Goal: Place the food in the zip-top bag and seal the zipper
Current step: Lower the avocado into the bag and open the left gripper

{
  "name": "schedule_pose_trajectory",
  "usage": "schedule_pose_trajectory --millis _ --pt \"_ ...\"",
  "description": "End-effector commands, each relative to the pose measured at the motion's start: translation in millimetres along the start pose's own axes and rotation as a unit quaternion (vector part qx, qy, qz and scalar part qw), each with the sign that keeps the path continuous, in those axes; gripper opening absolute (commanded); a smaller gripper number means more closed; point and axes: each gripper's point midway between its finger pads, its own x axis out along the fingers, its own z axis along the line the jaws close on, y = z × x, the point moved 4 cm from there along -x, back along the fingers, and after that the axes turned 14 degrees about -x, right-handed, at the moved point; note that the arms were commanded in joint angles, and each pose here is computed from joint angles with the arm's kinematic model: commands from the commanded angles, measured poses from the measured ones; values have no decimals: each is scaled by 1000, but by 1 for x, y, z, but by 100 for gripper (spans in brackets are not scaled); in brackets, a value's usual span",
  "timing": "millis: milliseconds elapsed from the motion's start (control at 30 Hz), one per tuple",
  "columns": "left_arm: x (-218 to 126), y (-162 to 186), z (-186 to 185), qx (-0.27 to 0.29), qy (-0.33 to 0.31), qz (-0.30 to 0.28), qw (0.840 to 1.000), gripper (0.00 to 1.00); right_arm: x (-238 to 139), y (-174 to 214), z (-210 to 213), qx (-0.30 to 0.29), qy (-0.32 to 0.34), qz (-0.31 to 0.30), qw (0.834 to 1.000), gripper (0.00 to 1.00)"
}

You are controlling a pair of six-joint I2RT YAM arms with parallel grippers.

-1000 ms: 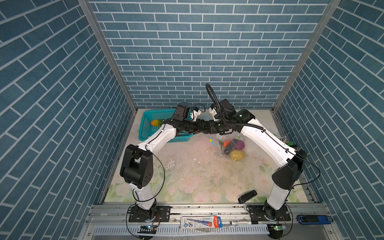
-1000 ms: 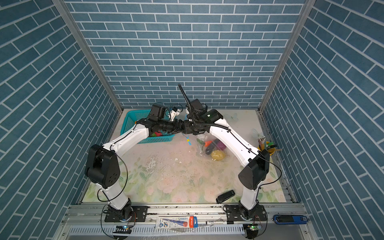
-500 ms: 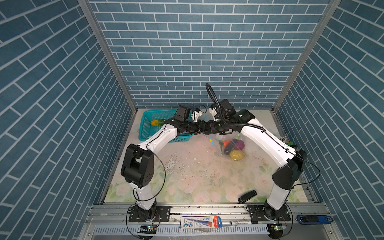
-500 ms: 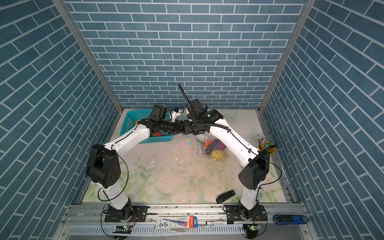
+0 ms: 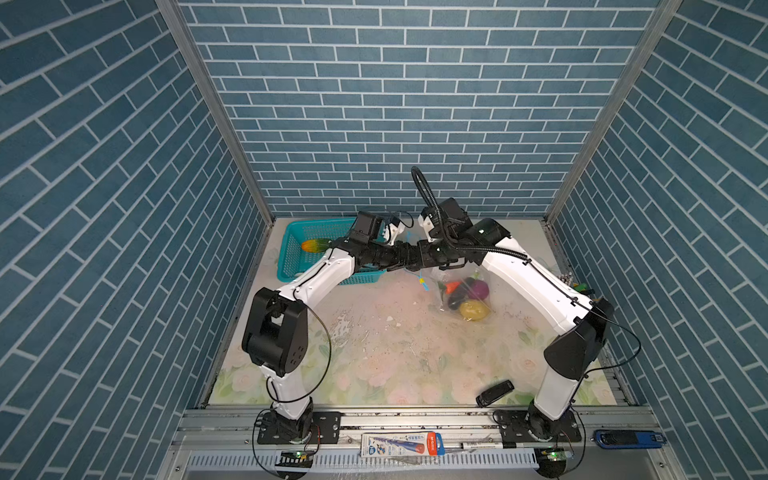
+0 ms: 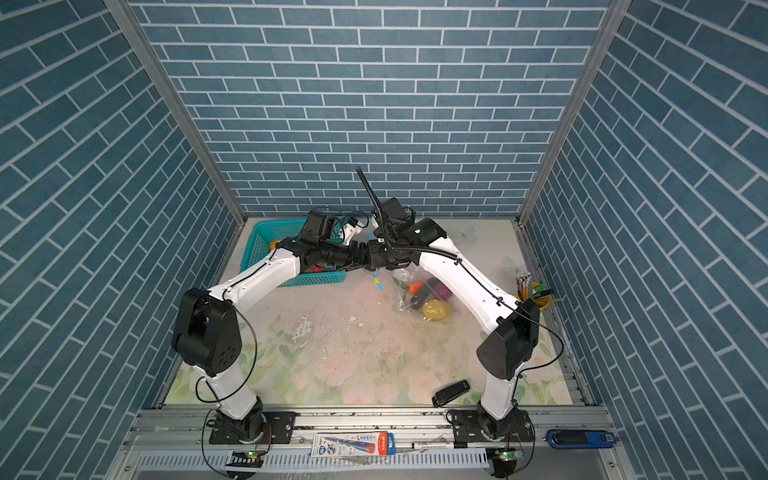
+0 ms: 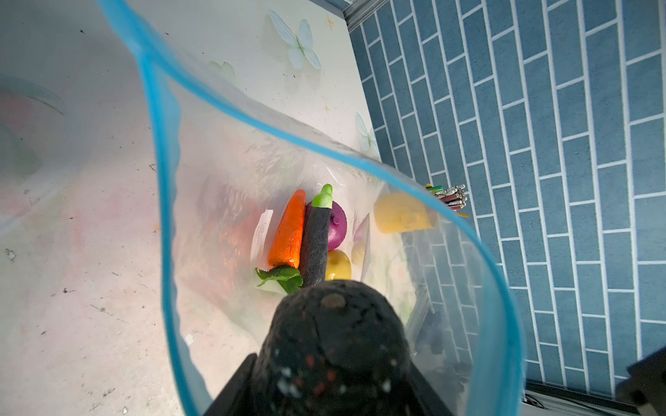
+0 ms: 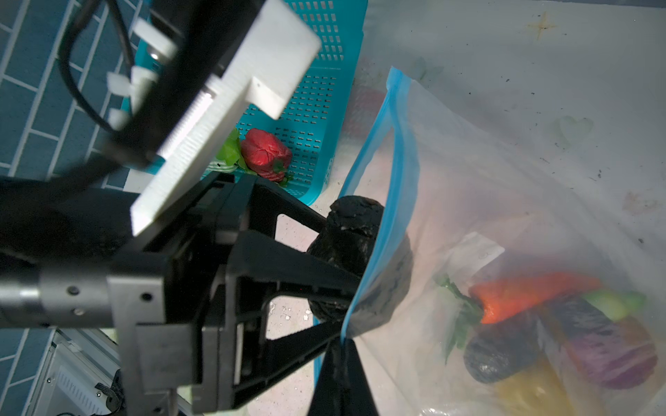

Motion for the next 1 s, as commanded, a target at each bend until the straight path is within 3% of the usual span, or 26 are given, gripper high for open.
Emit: schedule_pose_trajectory --millis 0,967 --pt "2 1 -2 10 -2 2 1000 57 -13 -1 4 0 -9 -15 1000 0" --pt "0 1 -2 15 -4 -4 1000 67 -12 -1 5 2 -12 -14 1000 0"
